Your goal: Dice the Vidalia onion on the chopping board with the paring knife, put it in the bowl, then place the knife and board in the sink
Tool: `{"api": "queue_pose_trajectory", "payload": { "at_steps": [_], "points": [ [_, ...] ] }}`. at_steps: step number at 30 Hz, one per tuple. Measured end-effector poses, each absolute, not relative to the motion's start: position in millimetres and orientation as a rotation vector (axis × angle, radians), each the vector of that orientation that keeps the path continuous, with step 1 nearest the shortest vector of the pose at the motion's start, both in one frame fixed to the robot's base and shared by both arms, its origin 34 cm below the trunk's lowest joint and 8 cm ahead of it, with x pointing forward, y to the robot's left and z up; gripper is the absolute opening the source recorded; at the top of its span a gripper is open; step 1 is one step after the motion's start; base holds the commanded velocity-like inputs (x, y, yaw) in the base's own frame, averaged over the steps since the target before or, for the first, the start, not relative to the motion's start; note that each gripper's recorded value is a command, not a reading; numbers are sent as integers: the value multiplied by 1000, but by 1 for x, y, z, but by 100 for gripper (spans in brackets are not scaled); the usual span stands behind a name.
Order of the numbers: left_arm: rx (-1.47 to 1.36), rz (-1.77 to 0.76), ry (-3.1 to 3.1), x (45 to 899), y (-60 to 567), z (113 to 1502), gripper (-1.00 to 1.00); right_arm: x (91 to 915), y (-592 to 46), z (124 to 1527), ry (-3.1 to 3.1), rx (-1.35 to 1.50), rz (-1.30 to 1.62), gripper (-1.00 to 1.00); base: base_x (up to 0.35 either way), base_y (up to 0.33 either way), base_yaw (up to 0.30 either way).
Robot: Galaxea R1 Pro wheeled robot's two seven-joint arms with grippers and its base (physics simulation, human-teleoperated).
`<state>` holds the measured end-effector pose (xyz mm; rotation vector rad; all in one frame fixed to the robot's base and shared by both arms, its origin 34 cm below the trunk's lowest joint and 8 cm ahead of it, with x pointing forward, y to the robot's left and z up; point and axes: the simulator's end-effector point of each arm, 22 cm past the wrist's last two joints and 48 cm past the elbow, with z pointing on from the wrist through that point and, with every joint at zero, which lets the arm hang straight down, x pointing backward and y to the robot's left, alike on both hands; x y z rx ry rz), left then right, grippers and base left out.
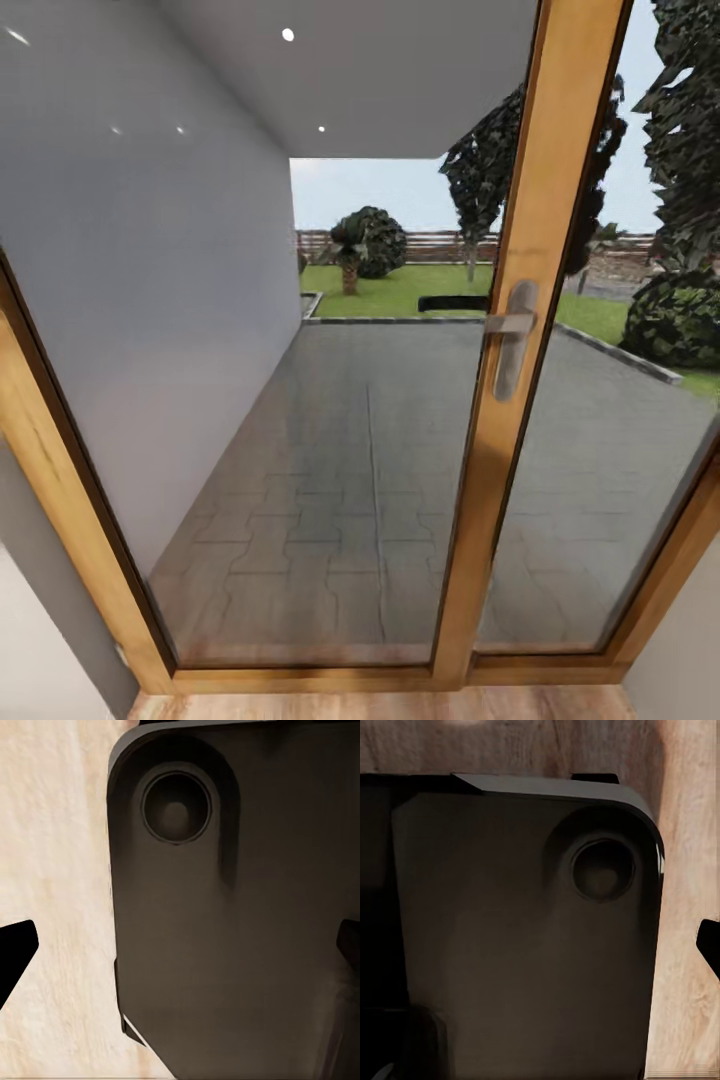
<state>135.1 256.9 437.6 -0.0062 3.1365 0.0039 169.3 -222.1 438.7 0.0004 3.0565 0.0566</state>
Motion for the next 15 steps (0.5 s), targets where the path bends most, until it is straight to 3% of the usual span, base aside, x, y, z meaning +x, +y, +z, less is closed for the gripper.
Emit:
{"api": "queue_pose_trajectory", "payload": {
  "at_steps": [15],
  "points": [
    [-12, 5, 3134, 136, 258, 438, 100, 170, -221, 439, 3054, 5, 58, 100, -317, -144, 0]
  ]
}}
